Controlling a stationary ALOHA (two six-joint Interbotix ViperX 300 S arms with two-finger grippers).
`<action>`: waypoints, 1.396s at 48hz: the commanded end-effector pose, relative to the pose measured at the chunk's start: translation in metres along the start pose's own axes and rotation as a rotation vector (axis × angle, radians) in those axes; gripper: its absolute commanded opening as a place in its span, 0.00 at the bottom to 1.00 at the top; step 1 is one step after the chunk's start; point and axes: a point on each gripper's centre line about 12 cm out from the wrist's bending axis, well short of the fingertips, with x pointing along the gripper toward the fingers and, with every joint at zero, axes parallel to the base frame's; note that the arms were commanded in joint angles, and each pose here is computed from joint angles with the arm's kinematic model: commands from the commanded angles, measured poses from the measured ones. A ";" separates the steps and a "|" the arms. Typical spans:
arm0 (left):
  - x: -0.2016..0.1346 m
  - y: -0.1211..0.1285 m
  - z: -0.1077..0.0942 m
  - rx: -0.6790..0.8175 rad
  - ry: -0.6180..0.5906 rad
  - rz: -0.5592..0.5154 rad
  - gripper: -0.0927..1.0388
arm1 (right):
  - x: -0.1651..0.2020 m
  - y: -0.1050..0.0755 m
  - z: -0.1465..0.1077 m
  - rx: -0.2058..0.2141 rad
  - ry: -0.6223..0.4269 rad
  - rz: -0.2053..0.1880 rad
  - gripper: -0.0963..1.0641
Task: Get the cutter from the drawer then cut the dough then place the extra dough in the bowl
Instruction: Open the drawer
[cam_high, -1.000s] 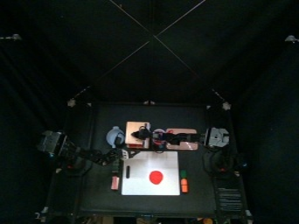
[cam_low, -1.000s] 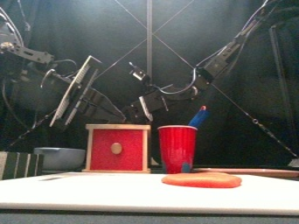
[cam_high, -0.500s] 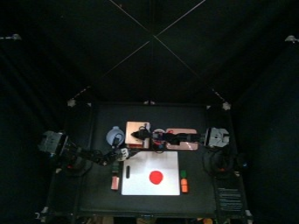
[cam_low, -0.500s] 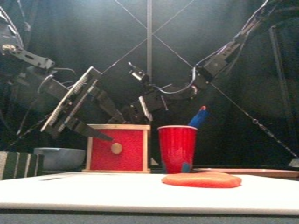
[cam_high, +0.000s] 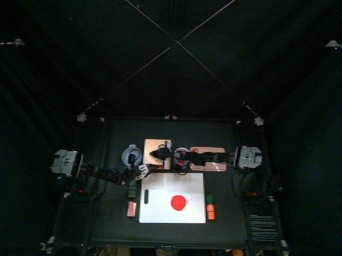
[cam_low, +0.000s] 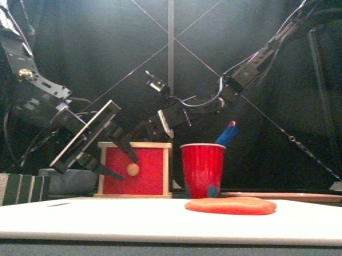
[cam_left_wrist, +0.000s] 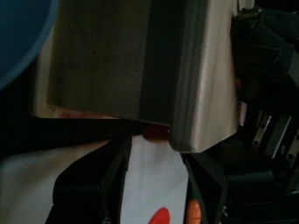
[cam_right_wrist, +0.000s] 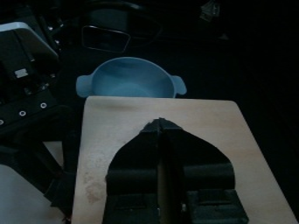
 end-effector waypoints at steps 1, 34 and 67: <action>0.006 -0.010 0.004 -0.024 -0.018 -0.022 0.80 | 0.000 0.000 0.008 -0.001 -0.008 -0.001 0.11; 0.014 -0.011 0.006 0.016 -0.044 -0.022 0.62 | 0.003 0.009 0.002 0.014 0.020 0.013 0.11; -0.007 -0.006 -0.030 0.044 0.158 0.064 0.44 | 0.003 0.006 0.002 0.039 0.034 -0.001 0.11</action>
